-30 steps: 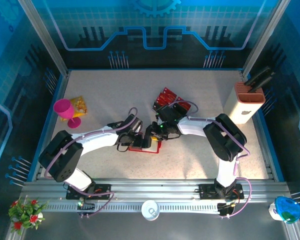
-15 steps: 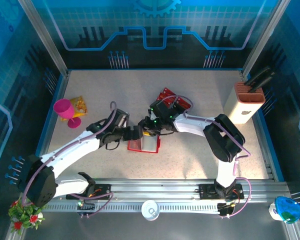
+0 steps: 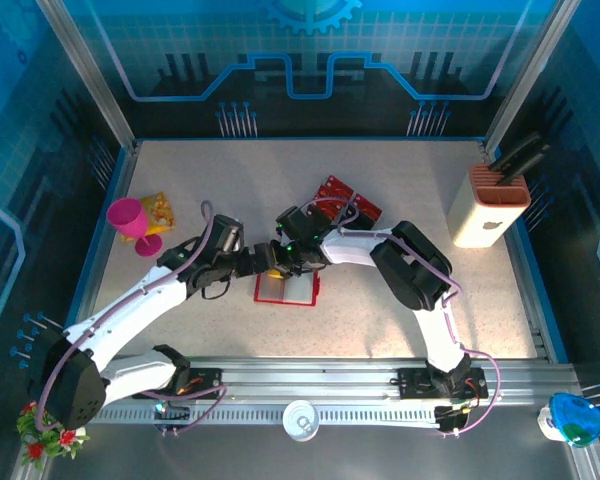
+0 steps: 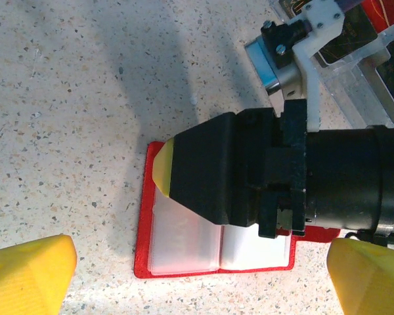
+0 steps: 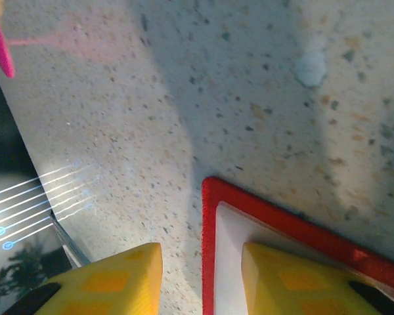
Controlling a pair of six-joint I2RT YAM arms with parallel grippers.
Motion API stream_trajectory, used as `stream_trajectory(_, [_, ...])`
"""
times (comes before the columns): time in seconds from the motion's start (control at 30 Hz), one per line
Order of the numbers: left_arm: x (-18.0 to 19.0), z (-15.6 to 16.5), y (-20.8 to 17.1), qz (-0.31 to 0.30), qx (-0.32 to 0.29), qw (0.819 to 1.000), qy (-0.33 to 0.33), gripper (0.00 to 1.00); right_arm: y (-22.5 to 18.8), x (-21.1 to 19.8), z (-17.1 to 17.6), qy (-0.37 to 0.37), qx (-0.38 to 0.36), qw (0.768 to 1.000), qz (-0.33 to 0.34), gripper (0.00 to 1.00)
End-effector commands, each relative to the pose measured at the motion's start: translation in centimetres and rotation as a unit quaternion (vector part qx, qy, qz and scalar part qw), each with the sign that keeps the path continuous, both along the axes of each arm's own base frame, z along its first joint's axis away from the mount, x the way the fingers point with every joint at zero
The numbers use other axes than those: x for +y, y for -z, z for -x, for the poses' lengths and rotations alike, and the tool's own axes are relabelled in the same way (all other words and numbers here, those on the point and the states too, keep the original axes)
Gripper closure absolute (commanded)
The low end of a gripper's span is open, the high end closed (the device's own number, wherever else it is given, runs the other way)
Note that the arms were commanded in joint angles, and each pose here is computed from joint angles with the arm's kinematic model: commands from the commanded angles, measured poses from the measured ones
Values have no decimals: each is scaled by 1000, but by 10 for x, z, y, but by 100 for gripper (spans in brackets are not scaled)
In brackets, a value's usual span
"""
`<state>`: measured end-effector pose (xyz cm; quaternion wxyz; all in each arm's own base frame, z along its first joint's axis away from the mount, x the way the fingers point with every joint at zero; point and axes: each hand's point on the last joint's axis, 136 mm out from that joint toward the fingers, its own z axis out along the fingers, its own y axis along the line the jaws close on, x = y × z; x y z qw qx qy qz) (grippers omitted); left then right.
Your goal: Put the credit cards into the card holder
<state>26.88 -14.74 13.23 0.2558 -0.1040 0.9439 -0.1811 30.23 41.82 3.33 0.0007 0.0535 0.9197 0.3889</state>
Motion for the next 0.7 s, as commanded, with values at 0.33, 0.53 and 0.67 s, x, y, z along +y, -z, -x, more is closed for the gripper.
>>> stream_trajectory(0.33, [-10,-6,9,1,18,999,29,1,-53,-54,-9,41,-59,997,-23,62])
stream_trajectory(0.53, [-28,-15,19,4,36,997,73,1,-34,-94,3,52,-54,996,41,72])
stream_trajectory(0.67, [-35,-18,28,-7,49,995,91,1,-23,-107,9,44,-50,994,88,86])
